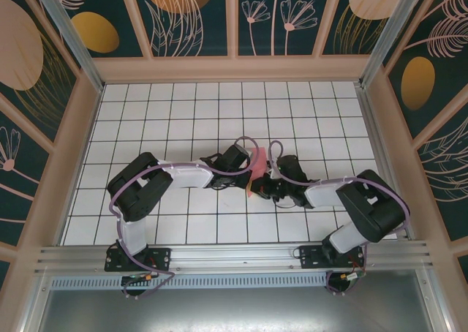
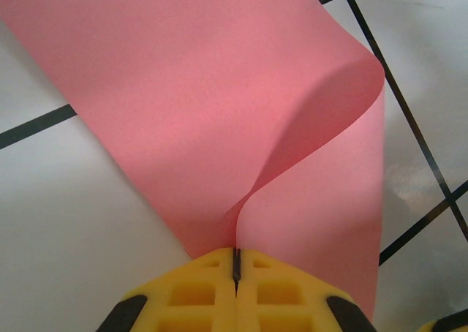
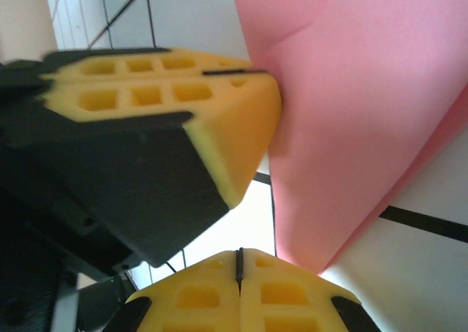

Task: Fold a paper plane with a square sheet of paper (pick it up from the middle)
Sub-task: Third fold the triangle at the center of the table.

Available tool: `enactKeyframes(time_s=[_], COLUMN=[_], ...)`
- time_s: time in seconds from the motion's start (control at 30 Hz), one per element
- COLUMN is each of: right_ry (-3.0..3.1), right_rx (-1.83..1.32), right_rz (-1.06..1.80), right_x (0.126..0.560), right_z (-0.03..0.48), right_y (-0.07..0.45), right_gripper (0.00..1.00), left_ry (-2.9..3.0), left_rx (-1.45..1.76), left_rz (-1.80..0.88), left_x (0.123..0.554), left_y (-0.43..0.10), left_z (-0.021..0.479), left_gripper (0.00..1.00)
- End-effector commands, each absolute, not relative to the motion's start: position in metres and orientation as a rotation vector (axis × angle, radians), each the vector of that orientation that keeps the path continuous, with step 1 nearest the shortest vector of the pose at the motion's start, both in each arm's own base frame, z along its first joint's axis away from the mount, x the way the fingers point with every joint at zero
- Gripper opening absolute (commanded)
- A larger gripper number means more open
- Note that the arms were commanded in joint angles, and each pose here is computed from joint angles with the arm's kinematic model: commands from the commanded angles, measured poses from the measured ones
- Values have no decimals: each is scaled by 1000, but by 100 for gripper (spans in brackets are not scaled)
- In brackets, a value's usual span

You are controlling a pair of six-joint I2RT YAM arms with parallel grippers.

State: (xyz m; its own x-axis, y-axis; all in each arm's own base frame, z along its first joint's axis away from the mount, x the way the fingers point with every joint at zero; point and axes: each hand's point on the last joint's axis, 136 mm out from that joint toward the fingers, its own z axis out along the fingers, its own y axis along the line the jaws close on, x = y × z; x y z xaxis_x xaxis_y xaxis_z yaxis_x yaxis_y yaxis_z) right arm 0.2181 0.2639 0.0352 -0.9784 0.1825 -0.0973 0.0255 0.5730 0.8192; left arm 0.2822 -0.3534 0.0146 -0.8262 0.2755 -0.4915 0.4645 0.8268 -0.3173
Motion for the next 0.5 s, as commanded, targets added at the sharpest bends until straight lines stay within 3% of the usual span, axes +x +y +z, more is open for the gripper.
enactKeyframes(time_s=[0.0,0.2,0.47], right_ry=[2653,2789,2629], right_rx=[125,173,141], right_rz=[1356,1220,1274], right_x=[217,208,234], right_z=[32,-2,45], right_y=[272,261,259], right_gripper=[0,0,0], left_ry=[2682,2686,2685], left_rx=[592,592,591], left_rz=[-526,-519,-520], left_x=[268,268,268], left_y=[-338,-336,-336], left_z=[-19,-20,-20], left_gripper=[0,0,0])
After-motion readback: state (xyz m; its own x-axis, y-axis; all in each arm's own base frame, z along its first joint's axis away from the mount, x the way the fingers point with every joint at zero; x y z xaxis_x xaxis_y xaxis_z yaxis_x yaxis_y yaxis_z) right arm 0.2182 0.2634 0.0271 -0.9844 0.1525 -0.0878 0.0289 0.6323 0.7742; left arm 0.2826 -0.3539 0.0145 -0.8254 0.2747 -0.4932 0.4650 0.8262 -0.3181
